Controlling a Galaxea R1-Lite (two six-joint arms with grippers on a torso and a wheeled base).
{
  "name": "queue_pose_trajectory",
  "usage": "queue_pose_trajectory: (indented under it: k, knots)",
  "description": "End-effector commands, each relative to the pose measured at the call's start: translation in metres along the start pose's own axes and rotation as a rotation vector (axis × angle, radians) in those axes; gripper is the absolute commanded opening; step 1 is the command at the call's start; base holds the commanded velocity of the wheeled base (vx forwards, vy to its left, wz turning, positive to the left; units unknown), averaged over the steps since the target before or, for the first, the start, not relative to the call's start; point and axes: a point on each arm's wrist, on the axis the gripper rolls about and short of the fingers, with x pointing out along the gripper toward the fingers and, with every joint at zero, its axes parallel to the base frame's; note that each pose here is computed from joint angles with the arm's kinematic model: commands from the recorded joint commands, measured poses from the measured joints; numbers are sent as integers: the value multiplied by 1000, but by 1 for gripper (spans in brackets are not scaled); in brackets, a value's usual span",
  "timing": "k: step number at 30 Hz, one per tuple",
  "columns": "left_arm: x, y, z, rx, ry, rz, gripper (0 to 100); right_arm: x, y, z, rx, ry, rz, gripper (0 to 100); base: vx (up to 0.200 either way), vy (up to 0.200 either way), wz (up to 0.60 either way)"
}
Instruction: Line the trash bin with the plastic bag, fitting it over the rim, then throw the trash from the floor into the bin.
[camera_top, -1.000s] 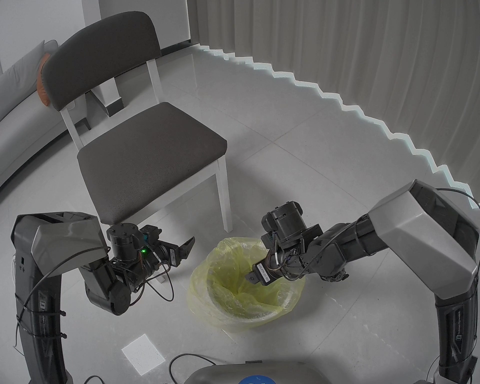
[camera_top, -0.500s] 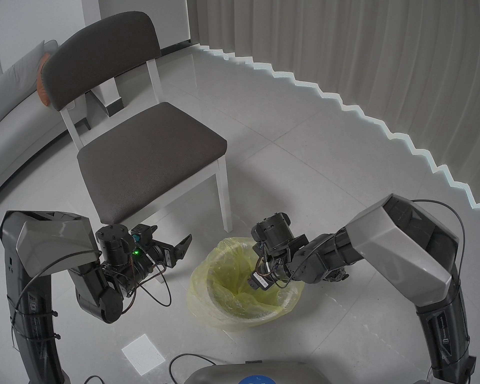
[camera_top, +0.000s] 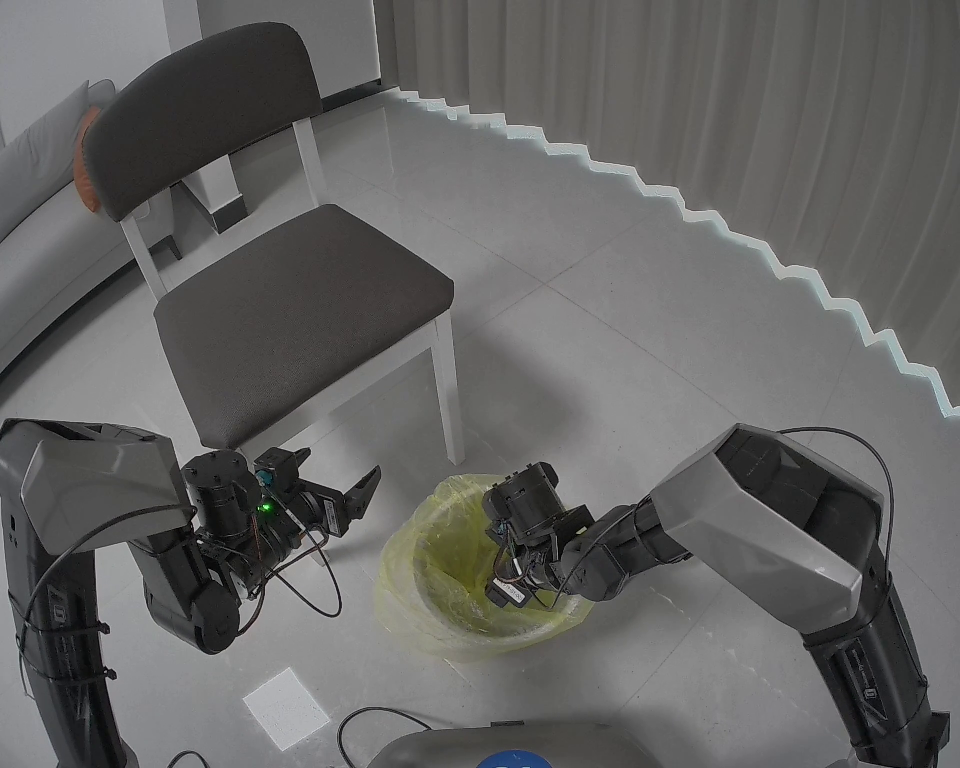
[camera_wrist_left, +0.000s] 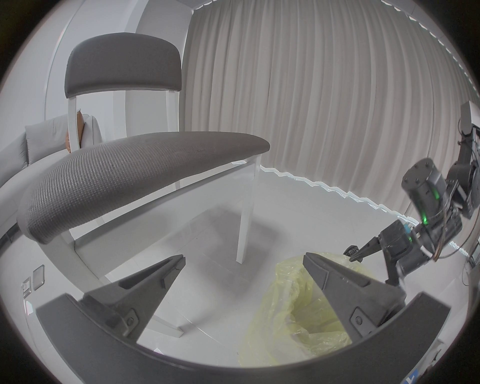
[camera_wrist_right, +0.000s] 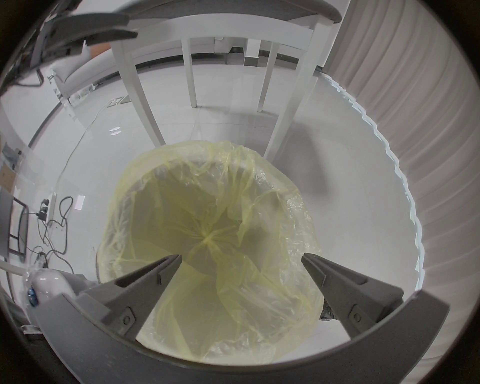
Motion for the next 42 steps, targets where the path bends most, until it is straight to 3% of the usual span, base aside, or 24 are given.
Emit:
queue_pose_trajectory:
  k: [1, 21, 26, 34, 42]
  knots:
    - [-2, 0, -2, -1, 3, 1, 100, 4, 9, -4, -19, 12, 13, 100, 0, 0, 0]
    - [-5, -8, -5, -1, 23, -20, 100, -42, 61, -1, -120, -4, 108, 100, 0, 0, 0]
    - [-6, -9, -4, -2, 22, -21, 100, -38, 49, 6, -91, -24, 87, 100, 0, 0, 0]
    - [-4, -13, -5, 1, 22, -30, 100, -6, 7, 17, 0, -61, 11, 100, 0, 0, 0]
    - [-5, -15, -6, 1, 26, -33, 100, 28, 6, 6, 12, -30, -11, 100, 0, 0, 0]
